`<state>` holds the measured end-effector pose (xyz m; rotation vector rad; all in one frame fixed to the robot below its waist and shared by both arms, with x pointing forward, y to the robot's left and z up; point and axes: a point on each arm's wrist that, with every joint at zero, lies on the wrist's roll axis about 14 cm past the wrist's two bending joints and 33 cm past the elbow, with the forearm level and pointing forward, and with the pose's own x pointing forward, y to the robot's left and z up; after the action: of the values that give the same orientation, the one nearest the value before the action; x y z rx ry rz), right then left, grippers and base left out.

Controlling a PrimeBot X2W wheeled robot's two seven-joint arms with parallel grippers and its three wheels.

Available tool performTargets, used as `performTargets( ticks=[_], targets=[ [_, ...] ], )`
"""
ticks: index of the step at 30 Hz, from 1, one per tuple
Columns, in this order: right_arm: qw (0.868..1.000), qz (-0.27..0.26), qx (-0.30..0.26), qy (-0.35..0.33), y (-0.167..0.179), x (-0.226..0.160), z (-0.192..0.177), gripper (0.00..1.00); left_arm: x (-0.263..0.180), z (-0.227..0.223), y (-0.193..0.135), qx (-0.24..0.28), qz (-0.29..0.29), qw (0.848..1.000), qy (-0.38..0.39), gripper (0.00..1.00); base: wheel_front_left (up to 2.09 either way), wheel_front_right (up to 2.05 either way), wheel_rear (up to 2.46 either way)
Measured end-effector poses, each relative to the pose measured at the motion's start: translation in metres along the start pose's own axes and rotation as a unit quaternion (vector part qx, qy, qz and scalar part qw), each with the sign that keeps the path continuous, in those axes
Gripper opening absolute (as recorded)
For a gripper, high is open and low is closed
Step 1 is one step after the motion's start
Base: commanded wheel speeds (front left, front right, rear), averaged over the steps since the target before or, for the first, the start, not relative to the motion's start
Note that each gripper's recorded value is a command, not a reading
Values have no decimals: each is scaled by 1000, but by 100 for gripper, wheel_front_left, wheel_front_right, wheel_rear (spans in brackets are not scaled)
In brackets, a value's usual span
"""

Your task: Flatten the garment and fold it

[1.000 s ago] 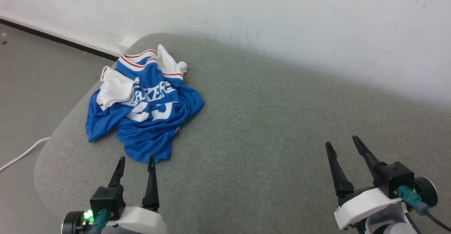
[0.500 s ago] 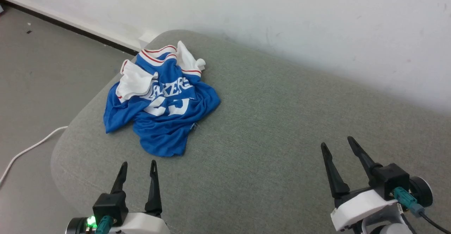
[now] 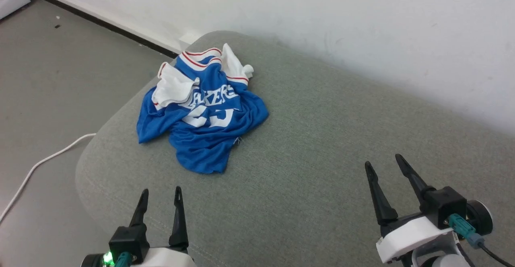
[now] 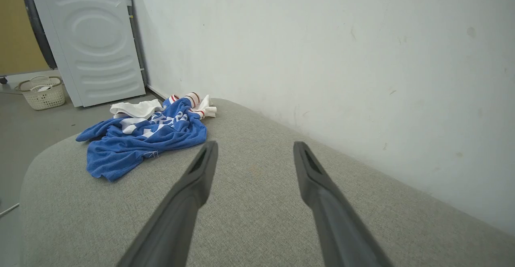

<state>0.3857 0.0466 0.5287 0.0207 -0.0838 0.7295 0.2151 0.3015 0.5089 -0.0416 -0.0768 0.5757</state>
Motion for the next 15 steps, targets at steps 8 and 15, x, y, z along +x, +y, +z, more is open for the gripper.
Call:
performTargets(
  ticks=[8,15],
  targets=[
    [1000,21,2,-5,13,7,1,100,-9,-3,11,-2,20,1000,0,100,0,0,0],
    [999,40,4,-5,25,12,-1,100,-16,-3,20,-4,39,999,-3,100,0,0,0]
  ],
)
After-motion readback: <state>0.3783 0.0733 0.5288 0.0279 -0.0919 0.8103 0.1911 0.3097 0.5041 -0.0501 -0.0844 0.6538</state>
